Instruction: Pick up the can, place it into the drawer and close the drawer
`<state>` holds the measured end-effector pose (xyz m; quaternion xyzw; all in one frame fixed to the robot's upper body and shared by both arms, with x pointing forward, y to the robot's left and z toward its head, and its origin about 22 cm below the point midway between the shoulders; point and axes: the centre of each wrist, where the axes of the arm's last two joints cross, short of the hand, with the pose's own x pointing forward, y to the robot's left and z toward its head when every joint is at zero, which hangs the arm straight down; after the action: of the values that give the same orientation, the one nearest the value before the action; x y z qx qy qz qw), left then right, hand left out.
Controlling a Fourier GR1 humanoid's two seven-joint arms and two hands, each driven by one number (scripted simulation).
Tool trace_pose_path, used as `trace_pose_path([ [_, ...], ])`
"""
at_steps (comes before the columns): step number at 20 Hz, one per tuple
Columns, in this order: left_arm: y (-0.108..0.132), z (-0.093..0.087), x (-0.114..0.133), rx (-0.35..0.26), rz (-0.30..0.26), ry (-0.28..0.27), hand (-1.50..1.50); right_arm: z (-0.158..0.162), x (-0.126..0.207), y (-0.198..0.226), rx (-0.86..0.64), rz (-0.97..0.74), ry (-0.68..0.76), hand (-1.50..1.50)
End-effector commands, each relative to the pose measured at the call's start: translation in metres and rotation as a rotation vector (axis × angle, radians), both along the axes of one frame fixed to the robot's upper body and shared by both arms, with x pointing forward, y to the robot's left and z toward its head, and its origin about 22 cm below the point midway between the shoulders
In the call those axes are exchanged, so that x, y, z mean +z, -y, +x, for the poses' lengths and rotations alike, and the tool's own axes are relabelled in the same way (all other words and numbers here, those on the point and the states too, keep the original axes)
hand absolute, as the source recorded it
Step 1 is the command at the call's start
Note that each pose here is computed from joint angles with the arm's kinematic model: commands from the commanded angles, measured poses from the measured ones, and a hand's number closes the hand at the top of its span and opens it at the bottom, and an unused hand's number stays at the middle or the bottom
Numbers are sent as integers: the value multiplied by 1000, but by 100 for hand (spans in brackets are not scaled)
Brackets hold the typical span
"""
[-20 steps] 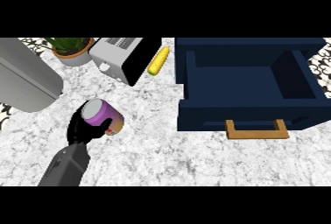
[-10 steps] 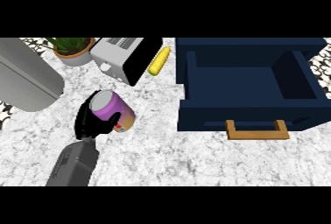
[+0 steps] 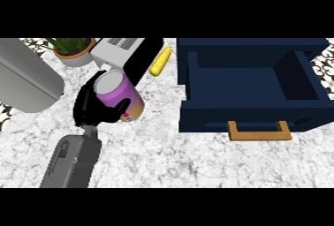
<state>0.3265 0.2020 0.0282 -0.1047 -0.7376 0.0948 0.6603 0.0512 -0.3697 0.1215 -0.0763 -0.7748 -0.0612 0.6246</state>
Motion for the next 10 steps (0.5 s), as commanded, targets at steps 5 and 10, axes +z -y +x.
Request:
trace_pose_path([
  [5,44,11,75,2,34,40,150,1,-16,4,16,9,-28,-150],
  [10,42,26,118,-17,52,55,150,5,-16,-2,13,0,1,-150],
])
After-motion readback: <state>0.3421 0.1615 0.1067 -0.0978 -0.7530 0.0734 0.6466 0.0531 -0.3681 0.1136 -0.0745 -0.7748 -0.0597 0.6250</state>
